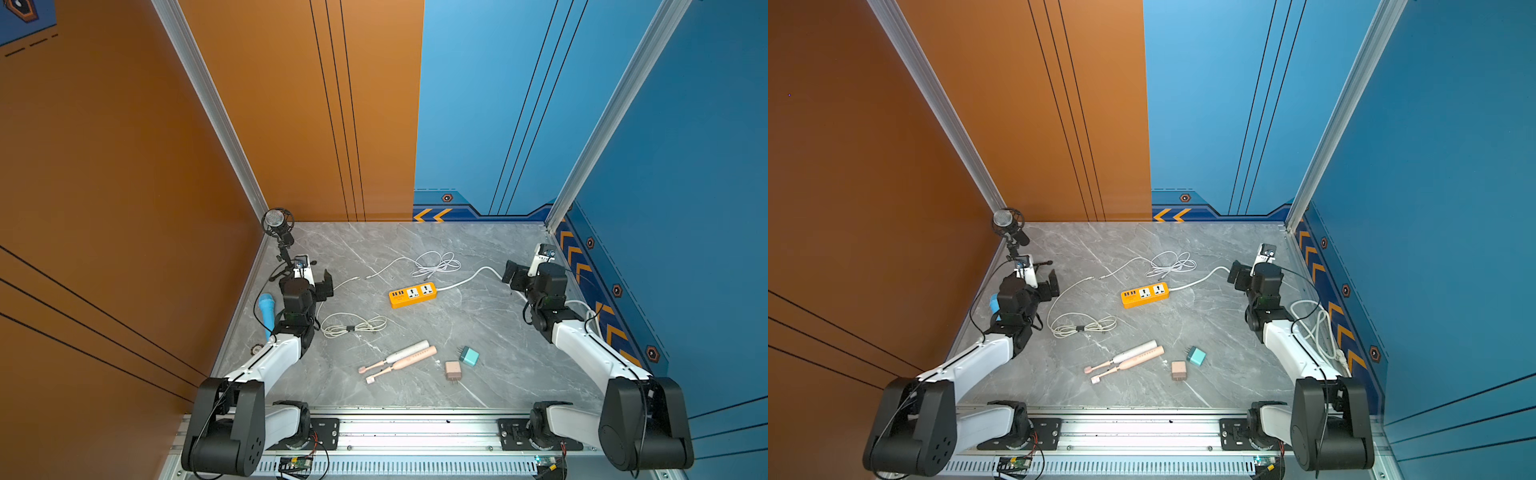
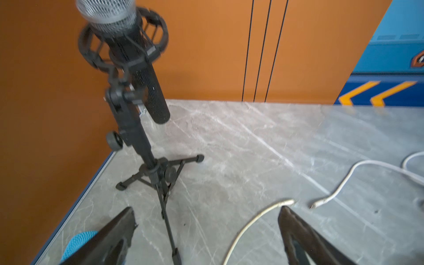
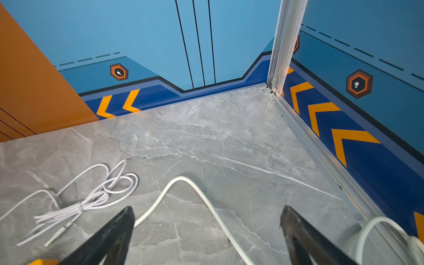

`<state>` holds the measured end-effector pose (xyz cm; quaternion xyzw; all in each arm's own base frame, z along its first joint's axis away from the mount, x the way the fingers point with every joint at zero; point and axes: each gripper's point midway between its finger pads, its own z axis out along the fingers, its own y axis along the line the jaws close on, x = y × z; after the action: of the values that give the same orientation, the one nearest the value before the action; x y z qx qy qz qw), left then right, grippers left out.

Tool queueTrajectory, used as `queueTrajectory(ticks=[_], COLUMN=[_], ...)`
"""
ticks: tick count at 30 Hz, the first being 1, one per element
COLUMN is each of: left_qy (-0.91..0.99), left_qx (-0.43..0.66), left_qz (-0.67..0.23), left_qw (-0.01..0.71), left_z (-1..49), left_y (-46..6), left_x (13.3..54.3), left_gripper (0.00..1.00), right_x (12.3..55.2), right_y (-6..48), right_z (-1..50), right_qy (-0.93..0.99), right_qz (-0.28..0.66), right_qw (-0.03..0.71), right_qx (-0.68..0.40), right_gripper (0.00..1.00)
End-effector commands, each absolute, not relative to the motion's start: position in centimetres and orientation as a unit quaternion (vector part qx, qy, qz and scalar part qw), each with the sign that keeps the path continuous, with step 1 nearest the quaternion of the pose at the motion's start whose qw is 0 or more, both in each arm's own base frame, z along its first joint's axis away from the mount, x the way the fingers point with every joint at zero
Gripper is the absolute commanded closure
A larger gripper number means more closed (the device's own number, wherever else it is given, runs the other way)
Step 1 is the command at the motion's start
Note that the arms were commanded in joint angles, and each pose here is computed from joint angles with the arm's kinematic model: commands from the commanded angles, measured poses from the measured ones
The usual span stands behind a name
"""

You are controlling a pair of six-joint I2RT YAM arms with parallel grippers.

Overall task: Charge the electric toothbrush
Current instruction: Move the socket to the center of the board.

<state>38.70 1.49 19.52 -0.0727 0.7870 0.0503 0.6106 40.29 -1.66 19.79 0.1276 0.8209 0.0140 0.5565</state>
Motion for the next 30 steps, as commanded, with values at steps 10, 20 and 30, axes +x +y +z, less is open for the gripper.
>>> queueTrajectory(ticks=[10, 20, 30], left_qy=[0.857, 0.899, 0.900], left_qx=[-0.089, 0.179, 0.311], left_qz=[-0.090, -0.135, -0.147], left_qw=[0.500, 0.376, 0.267], left_z=[19.3, 13.3, 7.7], left_y=[-5.1, -20.2, -27.0], left_x=[38.5, 35.4, 36.4], left_gripper=[0.02, 0.02, 0.02], right_x=[36.7, 32.6, 31.1], right_y=[0.8, 3.5, 4.9], right_z=[13.3, 12.5, 11.1], right_qy=[0.882, 0.882, 0.905], right_qz=[0.111, 0.126, 0.128], right_qw=[0.400, 0.404, 0.365], right_qx=[0.223, 0.208, 0.176], right_gripper=[0.00, 0.00, 0.00])
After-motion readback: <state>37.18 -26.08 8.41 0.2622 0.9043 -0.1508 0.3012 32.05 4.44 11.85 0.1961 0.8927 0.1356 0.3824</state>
